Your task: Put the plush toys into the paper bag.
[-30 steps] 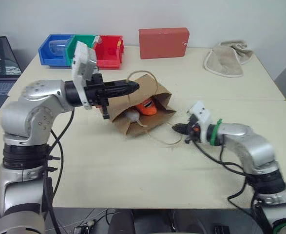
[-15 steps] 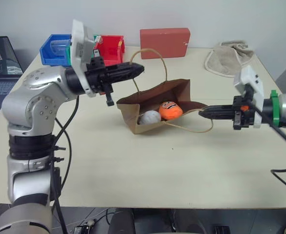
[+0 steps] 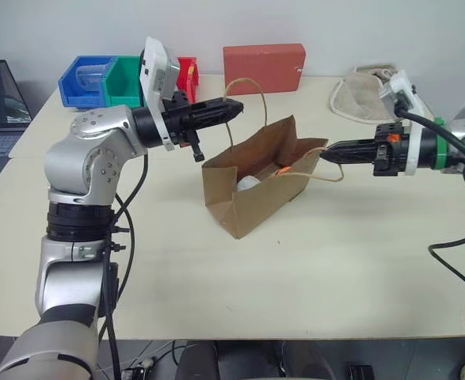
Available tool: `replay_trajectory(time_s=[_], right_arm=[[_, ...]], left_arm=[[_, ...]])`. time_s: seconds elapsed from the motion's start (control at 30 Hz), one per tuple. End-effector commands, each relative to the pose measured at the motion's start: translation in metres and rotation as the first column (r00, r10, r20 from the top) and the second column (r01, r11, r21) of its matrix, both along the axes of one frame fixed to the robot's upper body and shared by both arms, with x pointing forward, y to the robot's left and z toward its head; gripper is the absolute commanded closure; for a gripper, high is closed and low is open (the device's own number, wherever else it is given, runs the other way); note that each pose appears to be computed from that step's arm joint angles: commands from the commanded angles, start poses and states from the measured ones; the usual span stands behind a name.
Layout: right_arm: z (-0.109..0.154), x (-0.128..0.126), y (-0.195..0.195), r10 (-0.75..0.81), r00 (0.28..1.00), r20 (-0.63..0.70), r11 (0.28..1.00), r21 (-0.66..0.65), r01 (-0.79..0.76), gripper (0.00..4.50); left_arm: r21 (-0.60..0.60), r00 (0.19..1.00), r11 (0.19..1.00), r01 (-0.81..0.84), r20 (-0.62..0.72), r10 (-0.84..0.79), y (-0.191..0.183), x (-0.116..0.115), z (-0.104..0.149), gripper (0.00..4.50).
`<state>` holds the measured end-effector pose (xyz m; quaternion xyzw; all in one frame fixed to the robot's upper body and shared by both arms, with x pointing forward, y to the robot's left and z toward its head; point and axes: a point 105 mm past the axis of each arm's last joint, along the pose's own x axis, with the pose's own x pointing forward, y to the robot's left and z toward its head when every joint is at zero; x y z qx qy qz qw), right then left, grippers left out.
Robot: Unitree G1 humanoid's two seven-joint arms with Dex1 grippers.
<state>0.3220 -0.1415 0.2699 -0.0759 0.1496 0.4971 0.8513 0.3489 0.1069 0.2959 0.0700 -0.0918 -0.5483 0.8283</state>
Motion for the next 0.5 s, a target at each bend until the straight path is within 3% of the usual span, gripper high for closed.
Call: replay_trajectory(time_s=[0.03,0.17,0.3,0.4,0.5], right_arm=[[0.026,0.000,-0.001,-0.014,0.995,0.096,1.000,0.025,0.012,3.85],[0.034,-0.004,0.000,0.005,0.992,0.123,1.000,0.025,-0.009,2.46],[0.063,-0.015,-0.009,0.005,0.970,0.242,1.000,0.022,-0.011,1.03],[0.073,-0.014,-0.027,-0.059,0.952,0.299,0.998,0.016,0.057,0.00],[0.072,-0.019,-0.037,-0.064,0.944,0.324,0.998,0.000,0.068,0.00]], left_arm=[[-0.004,0.999,1.000,-0.030,0.021,0.030,0.013,-0.003,0.007,4.08],[0.001,0.999,0.999,-0.035,0.024,0.035,0.020,-0.005,0.009,2.98],[0.155,0.993,0.982,-0.104,0.079,0.093,0.048,-0.012,-0.005,1.79],[0.131,0.985,0.977,-0.170,0.064,0.163,0.068,-0.010,-0.004,0.85],[0.136,0.975,0.966,-0.220,0.063,0.213,0.081,-0.009,-0.009,0.01]])
